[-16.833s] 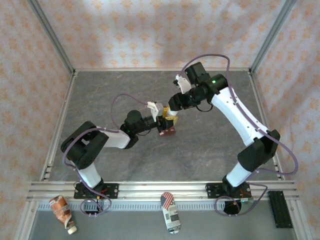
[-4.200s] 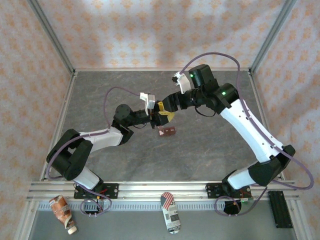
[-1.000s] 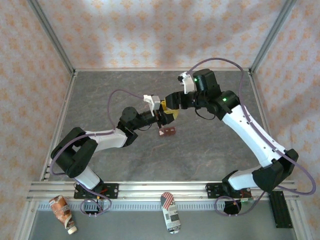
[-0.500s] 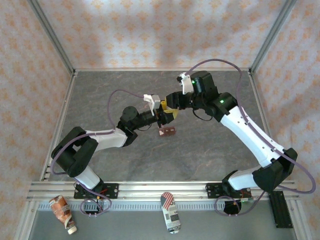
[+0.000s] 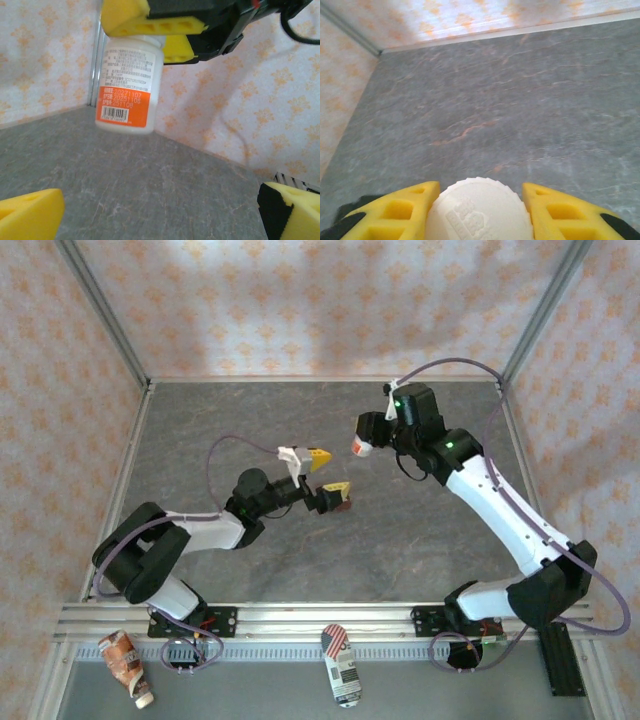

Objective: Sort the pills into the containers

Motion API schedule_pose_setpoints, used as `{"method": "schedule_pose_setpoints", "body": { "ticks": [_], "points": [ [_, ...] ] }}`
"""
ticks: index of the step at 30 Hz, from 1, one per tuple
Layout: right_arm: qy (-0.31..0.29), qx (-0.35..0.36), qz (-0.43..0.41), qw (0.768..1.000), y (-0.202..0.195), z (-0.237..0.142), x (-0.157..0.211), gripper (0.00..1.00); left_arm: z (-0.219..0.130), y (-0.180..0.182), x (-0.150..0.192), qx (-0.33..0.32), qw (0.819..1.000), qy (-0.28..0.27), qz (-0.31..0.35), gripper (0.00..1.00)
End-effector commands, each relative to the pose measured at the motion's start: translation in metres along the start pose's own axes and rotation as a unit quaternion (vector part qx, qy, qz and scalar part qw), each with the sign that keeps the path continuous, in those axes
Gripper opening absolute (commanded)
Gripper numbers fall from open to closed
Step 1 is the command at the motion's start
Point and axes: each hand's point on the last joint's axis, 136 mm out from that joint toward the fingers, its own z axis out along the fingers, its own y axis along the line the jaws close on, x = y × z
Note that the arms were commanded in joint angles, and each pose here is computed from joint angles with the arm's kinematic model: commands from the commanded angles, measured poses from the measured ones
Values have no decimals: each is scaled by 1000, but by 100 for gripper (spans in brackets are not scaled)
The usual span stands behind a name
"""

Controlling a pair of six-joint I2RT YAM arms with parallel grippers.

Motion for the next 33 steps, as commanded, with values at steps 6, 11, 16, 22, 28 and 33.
{"method": "schedule_pose_setpoints", "body": {
  "ticks": [6, 11, 16, 22, 28, 33],
  "points": [
    [-80, 101, -4, 992, -56, 16, 3, 25, -32, 30, -26, -128, 991, -13, 29, 100],
    [-96, 153, -13, 983, -88, 33, 24, 24, -61, 53, -37, -238, 969, 9, 62, 100],
    [-100, 205, -14, 973, -116, 51, 42, 24, -88, 67, -52, -313, 946, -7, 79, 100],
    [-99, 248, -13, 964, -140, 71, 62, 23, -94, 74, -45, -341, 937, 35, 66, 100],
    [-86, 266, -8, 960, -154, 86, 84, 23, -95, 75, -40, -342, 937, 44, 59, 100],
    [-72, 270, -7, 960, -161, 95, 99, 23, -94, 77, -39, -345, 936, 45, 56, 100]
  ]
}}
